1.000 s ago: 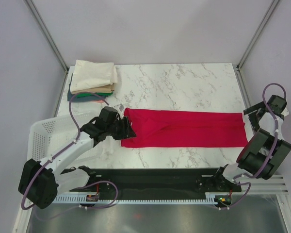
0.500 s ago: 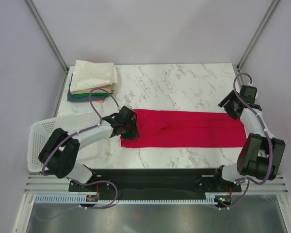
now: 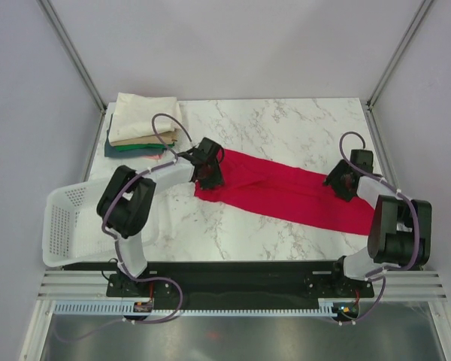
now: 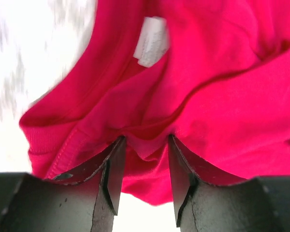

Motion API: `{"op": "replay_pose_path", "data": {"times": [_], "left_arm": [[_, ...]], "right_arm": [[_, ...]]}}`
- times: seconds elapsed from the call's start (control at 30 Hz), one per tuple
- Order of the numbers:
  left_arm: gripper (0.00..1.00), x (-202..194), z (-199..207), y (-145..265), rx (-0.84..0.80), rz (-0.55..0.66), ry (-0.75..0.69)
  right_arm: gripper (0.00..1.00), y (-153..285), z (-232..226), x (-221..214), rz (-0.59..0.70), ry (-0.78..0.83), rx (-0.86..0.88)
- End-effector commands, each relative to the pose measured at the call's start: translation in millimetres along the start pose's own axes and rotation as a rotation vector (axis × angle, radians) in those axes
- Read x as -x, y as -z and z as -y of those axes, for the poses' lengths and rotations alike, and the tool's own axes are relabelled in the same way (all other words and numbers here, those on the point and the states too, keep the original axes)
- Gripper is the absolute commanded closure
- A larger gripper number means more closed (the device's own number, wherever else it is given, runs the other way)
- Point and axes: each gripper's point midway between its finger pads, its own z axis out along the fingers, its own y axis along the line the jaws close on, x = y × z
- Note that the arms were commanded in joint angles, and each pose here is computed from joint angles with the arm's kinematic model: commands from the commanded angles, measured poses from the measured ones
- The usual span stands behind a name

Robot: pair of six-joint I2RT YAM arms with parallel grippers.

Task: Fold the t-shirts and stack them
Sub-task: Fold the tshirt

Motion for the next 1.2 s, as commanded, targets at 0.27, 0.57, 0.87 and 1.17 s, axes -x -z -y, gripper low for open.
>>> {"op": "replay_pose_path", "data": {"times": [0.27, 0.57, 0.87, 1.17], "left_arm": [[0.51, 210, 107, -85, -0.151, 0.201, -0.138], [0.37, 298, 215, -30, -0.6, 0.581, -0.146], [0.14, 264, 188, 137, -0.559, 0.604, -0.23], [0.16, 89, 30, 178, -0.352, 0.389, -0.24]], "right_arm": [[0.32, 80, -22, -85, -0.104, -0.092, 0.18], [0.23, 183, -52, -75, 0.056, -0.057, 0.416], [0.29, 102, -85, -32, -0.01, 0.212, 0.276], [0.24, 54, -188, -14, 0.013, 0.493, 0.277]]}}
